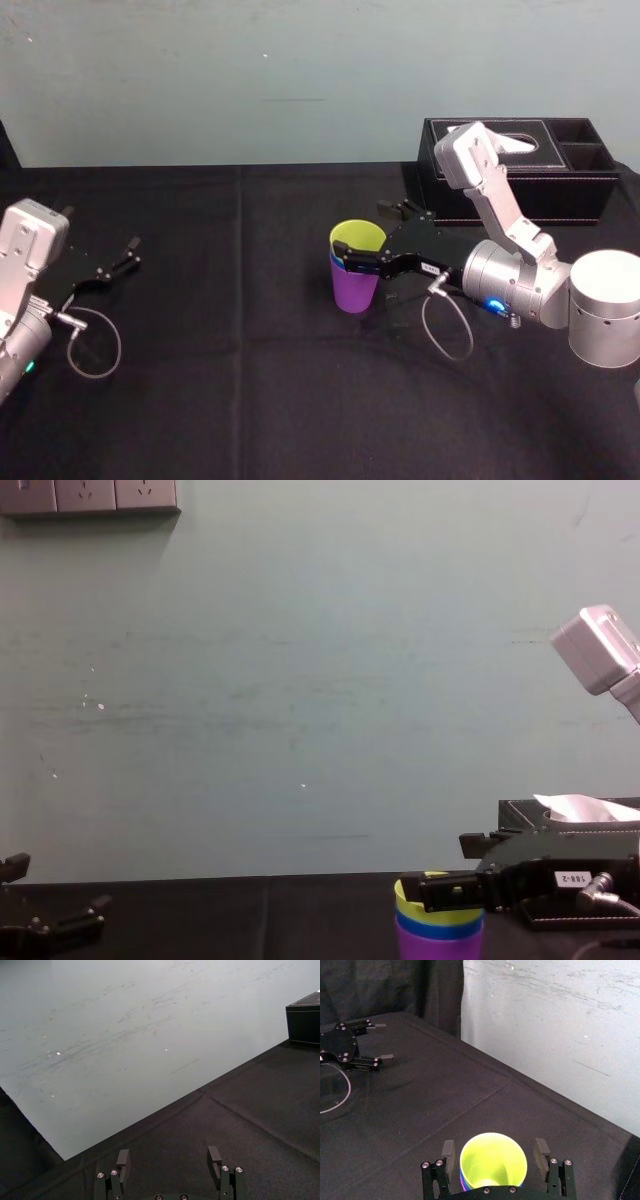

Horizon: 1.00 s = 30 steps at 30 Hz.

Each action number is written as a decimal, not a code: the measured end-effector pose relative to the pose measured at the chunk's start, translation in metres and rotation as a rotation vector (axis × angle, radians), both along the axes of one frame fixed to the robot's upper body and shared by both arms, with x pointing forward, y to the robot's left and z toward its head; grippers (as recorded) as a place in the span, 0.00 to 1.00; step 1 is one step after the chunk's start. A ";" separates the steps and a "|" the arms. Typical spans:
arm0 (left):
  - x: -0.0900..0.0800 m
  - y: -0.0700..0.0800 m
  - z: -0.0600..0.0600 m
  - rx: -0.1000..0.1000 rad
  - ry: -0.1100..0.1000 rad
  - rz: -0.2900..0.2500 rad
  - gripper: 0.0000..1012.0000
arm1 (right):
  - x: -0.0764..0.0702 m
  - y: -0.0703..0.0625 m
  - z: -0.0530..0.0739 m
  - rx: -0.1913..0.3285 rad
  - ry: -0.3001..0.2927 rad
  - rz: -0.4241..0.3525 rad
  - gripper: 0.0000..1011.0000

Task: Stack the three plastic cups sequentially using one hand.

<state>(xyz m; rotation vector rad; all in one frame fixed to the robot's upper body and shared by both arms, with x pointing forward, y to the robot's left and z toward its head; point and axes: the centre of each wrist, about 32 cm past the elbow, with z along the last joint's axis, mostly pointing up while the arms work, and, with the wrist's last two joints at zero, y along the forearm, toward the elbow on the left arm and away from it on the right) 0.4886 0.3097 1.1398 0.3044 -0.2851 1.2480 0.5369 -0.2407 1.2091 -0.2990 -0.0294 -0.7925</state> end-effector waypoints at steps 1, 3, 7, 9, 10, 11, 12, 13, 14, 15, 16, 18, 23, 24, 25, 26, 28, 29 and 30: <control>0.000 0.000 0.000 0.000 0.000 0.000 1.00 | 0.000 0.000 0.000 0.000 0.000 0.000 0.99; 0.000 0.000 0.000 0.000 0.000 0.000 1.00 | 0.000 0.000 0.000 0.000 0.000 0.000 0.99; 0.000 0.000 0.000 0.000 0.000 0.000 1.00 | -0.003 -0.004 0.001 0.011 -0.010 -0.023 0.99; 0.000 0.000 0.000 0.000 0.000 0.000 1.00 | -0.005 -0.006 0.001 0.020 -0.012 -0.035 0.99; 0.000 0.000 0.000 0.000 0.000 0.000 1.00 | -0.006 -0.010 0.001 0.032 -0.014 -0.046 0.99; 0.000 0.000 0.000 0.000 0.000 0.000 1.00 | -0.007 -0.011 0.001 0.038 -0.016 -0.051 0.99; 0.000 0.000 0.000 0.000 0.000 0.000 1.00 | -0.008 -0.014 0.001 0.043 -0.019 -0.057 0.99; 0.000 0.000 0.000 0.000 0.000 0.000 1.00 | -0.010 -0.018 0.001 0.054 -0.022 -0.066 0.99; 0.000 0.000 0.000 0.000 0.000 0.000 1.00 | -0.012 -0.020 0.001 0.060 -0.025 -0.071 0.99; 0.000 0.000 0.000 0.000 0.000 0.000 1.00 | -0.013 -0.023 0.001 0.064 -0.029 -0.078 0.99; 0.000 0.000 0.000 0.000 0.000 0.000 1.00 | -0.014 -0.025 0.000 0.069 -0.033 -0.084 0.99; 0.000 0.000 0.000 0.000 0.000 0.000 1.00 | -0.018 -0.032 -0.001 0.078 -0.042 -0.104 0.99; 0.000 0.000 0.000 0.000 0.000 0.000 1.00 | -0.026 -0.048 -0.010 0.087 -0.085 -0.163 0.99; 0.000 0.000 0.000 0.000 0.000 0.000 1.00 | -0.027 -0.050 -0.012 0.086 -0.090 -0.170 0.99; 0.000 0.000 0.000 0.000 0.000 0.000 1.00 | -0.028 -0.052 -0.014 0.086 -0.096 -0.182 0.99; 0.000 0.000 0.000 0.000 0.000 0.000 1.00 | -0.029 -0.054 -0.016 0.084 -0.100 -0.190 0.99; 0.000 0.000 0.000 0.000 0.000 0.000 1.00 | -0.031 -0.060 -0.023 0.075 -0.116 -0.219 0.99; 0.000 0.000 0.000 0.000 0.000 0.000 1.00 | -0.032 -0.061 -0.026 0.070 -0.121 -0.229 0.99; 0.000 0.000 0.000 0.000 0.000 0.000 1.00 | -0.032 -0.063 -0.029 0.063 -0.127 -0.239 0.99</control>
